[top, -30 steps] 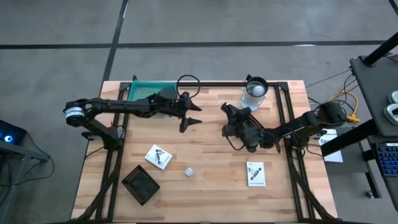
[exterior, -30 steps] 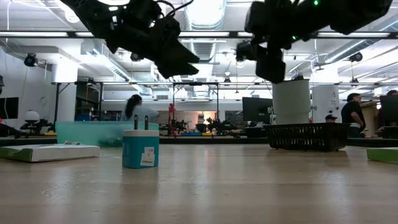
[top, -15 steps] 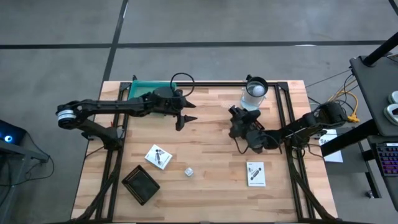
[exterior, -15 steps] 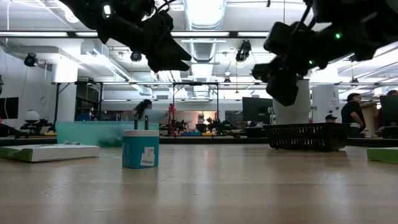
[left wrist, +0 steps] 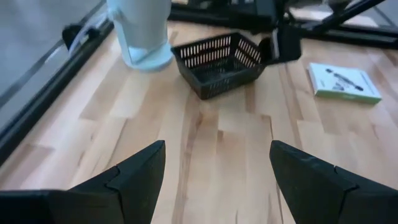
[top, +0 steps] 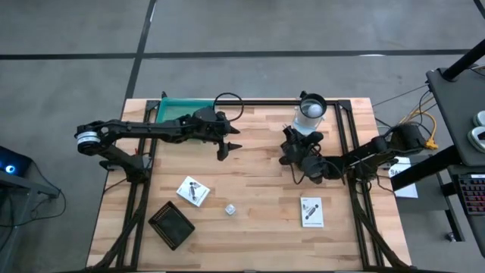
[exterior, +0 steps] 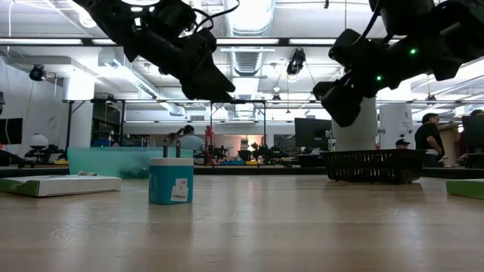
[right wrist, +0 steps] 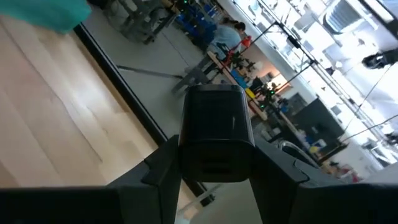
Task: Pick and place items into bin
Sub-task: Put the black charger adapter into the top black bin
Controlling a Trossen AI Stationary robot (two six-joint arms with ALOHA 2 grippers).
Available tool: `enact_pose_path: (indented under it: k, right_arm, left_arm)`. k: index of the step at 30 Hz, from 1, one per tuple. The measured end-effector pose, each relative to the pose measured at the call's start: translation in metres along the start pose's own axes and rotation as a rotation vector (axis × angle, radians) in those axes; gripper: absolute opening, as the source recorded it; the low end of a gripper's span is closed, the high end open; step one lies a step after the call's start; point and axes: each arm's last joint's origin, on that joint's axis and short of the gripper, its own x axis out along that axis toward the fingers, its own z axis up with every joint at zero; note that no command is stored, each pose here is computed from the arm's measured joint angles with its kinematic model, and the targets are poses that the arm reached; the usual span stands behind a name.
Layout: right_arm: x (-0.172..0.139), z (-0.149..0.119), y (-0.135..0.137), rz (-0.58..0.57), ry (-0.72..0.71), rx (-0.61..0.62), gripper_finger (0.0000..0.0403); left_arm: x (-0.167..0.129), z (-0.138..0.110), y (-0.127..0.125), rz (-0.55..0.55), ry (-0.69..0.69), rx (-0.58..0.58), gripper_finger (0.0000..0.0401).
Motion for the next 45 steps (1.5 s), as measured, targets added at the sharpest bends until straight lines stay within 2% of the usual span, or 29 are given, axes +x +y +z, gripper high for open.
enact_pose_path:
  k: [4, 6, 8, 12, 15, 19, 23, 30, 35, 45]
  right_arm:
    - [-0.001, 0.001, -0.004, 0.006, -0.001, 0.084, 0.0143]
    - [-0.002, 0.001, -0.006, 0.053, -0.015, 0.112, 0.0143]
    - [-0.004, 0.001, -0.007, 0.181, -0.048, 0.147, 0.0143]
    - [-0.008, 0.004, -0.013, 0.513, -0.103, 0.241, 0.0143]
    - [-0.011, 0.001, -0.022, 0.624, -0.053, 0.306, 0.0143]
    - [-0.015, -0.014, -0.031, 0.630, 0.107, 0.358, 0.0143]
    - [-0.019, -0.024, -0.043, 0.611, 0.231, 0.479, 0.0143]
    - [-0.022, -0.038, -0.047, 0.591, 0.292, 0.497, 0.0143]
    - [-0.021, -0.044, -0.047, 0.512, 0.299, 0.464, 0.0143]
    - [-0.021, -0.045, -0.048, 0.513, 0.299, 0.430, 0.0155]
  left_arm:
    - [0.000, 0.000, 0.001, 0.022, -0.005, 0.000, 0.0272]
    - [0.000, 0.000, 0.001, 0.026, -0.004, 0.000, 0.0272]
    - [0.000, 0.000, 0.001, 0.026, -0.005, 0.000, 0.0272]
    - [0.000, 0.000, 0.001, 0.026, -0.004, -0.001, 0.0272]
    - [0.000, 0.000, 0.001, 0.026, -0.003, -0.001, 0.0272]
    - [0.000, 0.000, 0.001, 0.028, -0.004, -0.001, 0.0272]
    - [0.000, 0.000, 0.001, 0.033, -0.004, -0.001, 0.0272]
    - [0.000, 0.000, 0.001, 0.033, -0.003, -0.002, 0.0272]
    - [0.000, 0.000, 0.001, 0.033, -0.003, -0.001, 0.0272]
    - [0.000, -0.001, 0.001, 0.033, 0.000, -0.002, 0.0272]
